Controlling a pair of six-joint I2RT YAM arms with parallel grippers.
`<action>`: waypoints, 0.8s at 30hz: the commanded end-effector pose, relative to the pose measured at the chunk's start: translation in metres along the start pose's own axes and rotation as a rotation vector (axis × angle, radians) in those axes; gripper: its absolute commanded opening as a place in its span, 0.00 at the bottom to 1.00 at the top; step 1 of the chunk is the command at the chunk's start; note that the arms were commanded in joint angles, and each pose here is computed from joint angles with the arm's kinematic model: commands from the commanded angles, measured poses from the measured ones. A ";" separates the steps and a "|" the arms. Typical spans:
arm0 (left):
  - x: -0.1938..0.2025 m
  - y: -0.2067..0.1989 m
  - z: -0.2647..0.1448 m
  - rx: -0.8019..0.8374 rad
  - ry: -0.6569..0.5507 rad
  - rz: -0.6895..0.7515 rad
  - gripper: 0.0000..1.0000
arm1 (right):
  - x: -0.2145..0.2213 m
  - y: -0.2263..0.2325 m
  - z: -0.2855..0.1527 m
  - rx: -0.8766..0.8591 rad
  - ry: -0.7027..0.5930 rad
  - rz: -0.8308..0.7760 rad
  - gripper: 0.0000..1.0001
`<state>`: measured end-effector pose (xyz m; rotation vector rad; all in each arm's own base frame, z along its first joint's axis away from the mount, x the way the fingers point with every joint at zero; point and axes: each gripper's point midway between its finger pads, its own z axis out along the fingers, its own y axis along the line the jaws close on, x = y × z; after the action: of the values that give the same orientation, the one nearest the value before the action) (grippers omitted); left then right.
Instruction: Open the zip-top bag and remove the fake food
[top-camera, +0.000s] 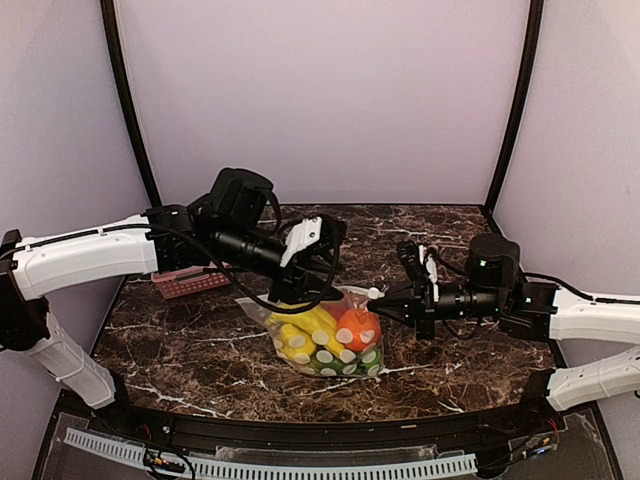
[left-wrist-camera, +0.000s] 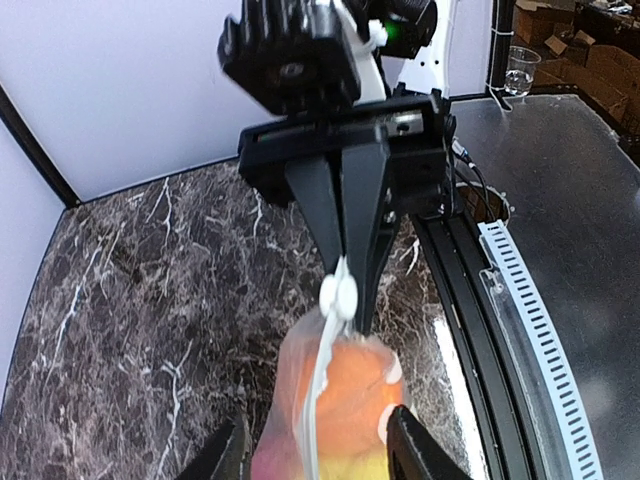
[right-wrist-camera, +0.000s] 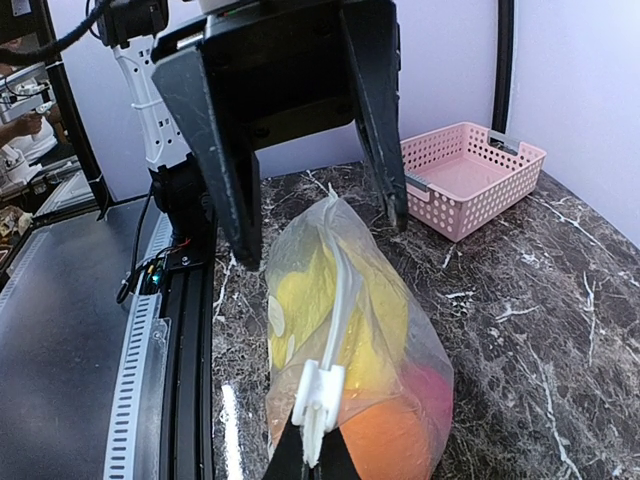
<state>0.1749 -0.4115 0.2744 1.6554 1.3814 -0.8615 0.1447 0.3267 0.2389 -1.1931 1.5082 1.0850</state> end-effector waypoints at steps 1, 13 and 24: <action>-0.031 0.003 0.010 0.008 -0.083 0.018 0.48 | -0.021 0.003 -0.002 0.002 -0.042 -0.056 0.00; -0.042 -0.004 0.047 0.125 -0.114 -0.007 0.46 | -0.021 0.003 -0.008 0.029 -0.038 -0.074 0.00; -0.030 -0.012 0.050 0.161 -0.083 -0.053 0.10 | -0.019 -0.004 -0.012 0.084 -0.043 -0.071 0.00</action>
<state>0.1644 -0.4737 0.2638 1.6933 1.3476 -1.0684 0.1493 0.3198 0.2389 -1.1861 1.5238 1.0020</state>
